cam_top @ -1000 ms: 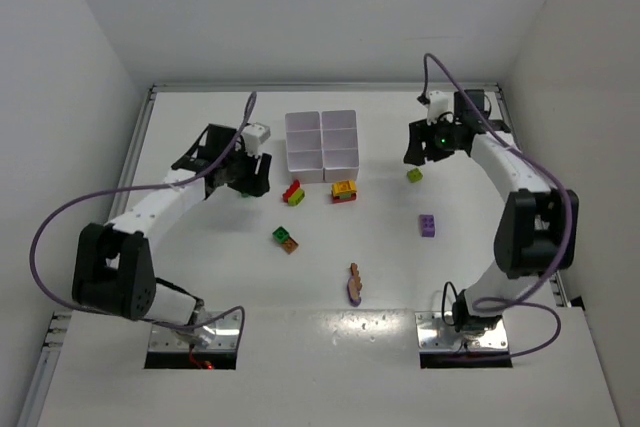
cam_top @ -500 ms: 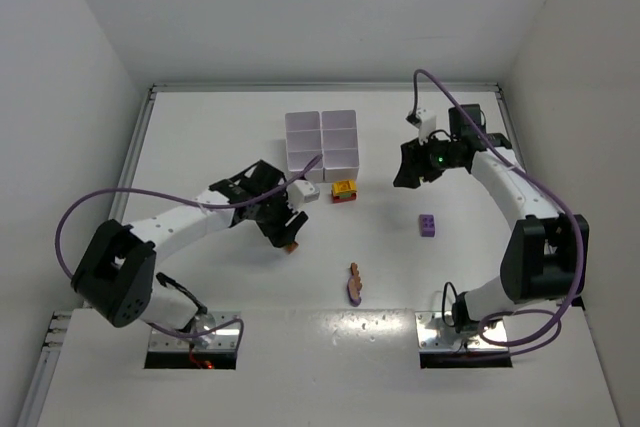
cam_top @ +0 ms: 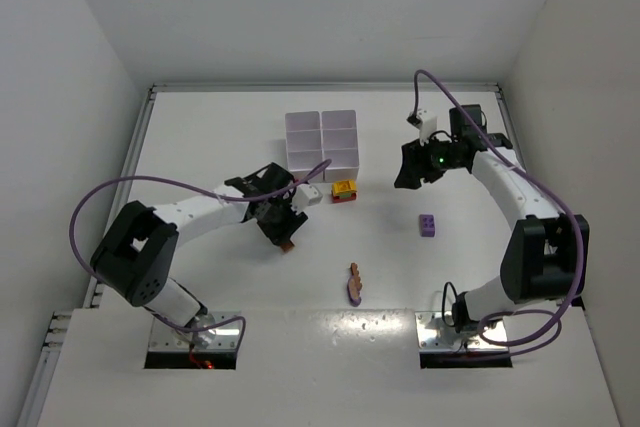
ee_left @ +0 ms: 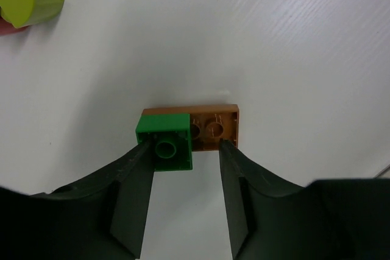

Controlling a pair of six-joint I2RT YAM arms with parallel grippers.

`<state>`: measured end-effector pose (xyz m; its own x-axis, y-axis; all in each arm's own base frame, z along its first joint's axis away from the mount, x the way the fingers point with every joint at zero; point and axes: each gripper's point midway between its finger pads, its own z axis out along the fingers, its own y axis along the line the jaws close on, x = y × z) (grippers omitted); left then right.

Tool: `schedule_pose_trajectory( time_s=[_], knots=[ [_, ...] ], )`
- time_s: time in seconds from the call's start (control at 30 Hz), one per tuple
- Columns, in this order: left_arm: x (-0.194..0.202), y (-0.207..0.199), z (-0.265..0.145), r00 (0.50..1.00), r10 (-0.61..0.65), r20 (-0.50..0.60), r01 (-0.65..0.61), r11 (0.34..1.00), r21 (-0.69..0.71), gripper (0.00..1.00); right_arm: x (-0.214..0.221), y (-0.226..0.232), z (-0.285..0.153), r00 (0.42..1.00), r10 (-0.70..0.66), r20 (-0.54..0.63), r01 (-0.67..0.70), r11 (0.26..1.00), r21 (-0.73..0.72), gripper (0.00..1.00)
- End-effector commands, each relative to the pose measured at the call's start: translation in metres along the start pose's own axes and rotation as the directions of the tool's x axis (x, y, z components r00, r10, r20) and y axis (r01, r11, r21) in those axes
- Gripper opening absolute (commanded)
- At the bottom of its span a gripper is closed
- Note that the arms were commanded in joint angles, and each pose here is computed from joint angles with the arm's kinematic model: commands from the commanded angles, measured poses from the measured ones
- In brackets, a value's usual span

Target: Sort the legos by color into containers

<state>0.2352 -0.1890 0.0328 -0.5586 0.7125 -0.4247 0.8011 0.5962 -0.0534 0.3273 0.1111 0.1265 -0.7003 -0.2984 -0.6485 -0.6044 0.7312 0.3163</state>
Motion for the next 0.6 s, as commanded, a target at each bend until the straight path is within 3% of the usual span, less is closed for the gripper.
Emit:
schedule_pose_trajectory(
  time_s=[0.0,0.13,0.2,0.37,0.47,0.57],
  knots=[
    [-0.014,0.002,-0.003,1.0,-0.004,0.027,0.005,1.0,-0.02,0.51,-0.016,0.004,-0.008,0.998,-0.048,0.052,0.048,0.999,-0.008,0.62],
    [-0.017,0.003,-0.003,0.999,-0.003,0.036,0.004,1.0,-0.022,0.26,-0.019,0.007,-0.008,0.996,-0.053,0.066,0.055,0.998,-0.026,0.62],
    [-0.017,0.003,-0.003,0.999,-0.012,0.036,0.013,1.0,-0.022,0.25,-0.017,0.009,-0.004,0.998,-0.043,0.055,0.045,0.998,-0.036,0.62],
    [-0.015,0.002,-0.001,1.0,-0.014,0.028,0.014,1.0,-0.015,0.07,-0.024,0.014,-0.003,0.998,-0.04,0.058,0.045,0.995,-0.085,0.6],
    [-0.035,0.001,-0.02,0.99,-0.041,0.134,0.037,0.999,0.03,0.0,-0.025,0.039,-0.005,0.998,-0.031,0.05,0.042,0.975,-0.217,0.63],
    [-0.08,0.004,-0.059,0.946,-0.078,0.315,0.064,0.996,0.056,0.0,-0.033,0.08,-0.008,0.997,-0.023,0.075,0.052,0.911,-0.409,0.66]
  ],
)
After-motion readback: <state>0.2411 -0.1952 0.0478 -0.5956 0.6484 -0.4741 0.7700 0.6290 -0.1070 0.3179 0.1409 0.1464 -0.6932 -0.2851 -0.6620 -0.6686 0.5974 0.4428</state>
